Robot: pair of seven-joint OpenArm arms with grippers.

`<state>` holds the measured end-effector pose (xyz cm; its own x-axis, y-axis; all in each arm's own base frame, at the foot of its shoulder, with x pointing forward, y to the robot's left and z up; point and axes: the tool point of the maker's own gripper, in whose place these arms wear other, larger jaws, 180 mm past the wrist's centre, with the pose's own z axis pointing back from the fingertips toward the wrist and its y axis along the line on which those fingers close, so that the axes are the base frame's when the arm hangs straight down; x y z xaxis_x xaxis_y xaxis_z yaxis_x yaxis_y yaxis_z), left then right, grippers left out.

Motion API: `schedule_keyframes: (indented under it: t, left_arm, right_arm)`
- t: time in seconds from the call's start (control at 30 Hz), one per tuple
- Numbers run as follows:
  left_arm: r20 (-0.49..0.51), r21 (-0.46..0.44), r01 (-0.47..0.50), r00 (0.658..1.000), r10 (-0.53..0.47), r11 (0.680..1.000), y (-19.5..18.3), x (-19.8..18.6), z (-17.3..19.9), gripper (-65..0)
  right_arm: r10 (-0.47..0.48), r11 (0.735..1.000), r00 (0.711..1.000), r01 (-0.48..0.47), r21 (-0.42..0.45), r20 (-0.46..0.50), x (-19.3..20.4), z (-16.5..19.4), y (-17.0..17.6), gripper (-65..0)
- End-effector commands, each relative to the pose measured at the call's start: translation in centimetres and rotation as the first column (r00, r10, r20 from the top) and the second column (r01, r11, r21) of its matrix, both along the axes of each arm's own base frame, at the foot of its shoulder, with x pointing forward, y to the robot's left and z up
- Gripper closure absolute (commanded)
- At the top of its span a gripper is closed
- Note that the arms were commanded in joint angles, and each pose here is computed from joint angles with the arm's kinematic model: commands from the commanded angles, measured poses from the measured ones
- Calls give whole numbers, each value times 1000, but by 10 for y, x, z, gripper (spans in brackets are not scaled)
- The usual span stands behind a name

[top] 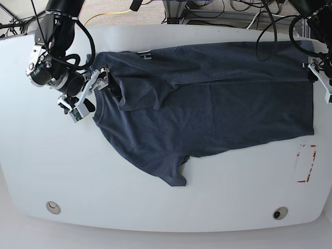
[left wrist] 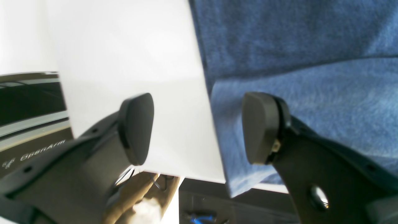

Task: Fold the T-shirt properly
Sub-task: 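Pull the grasped edge with both grippers to straighten the shirt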

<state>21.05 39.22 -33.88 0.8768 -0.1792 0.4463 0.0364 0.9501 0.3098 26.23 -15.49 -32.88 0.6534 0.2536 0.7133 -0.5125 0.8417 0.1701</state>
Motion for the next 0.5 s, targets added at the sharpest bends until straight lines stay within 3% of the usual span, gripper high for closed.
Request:
schedule_keyframes:
  t: [0.0,0.27,0.47]
  left_arm:
    - [71,61,13,997,-18,998,6,15,28,-410]
    - [178,97,-25,984,8,995,18,20,56,-408]
    - [145,134,-5,989,-14,991,15,6,57,-408]
  right_arm:
    - [-2,1000,1000,2,-10,5,-7,2,-6,-547]
    - [-110,993,990,105,-49,-91,-46,-19,-43,-498]
    - [-145,987,981,135,-84,-127,-62,-26,-61,-498]
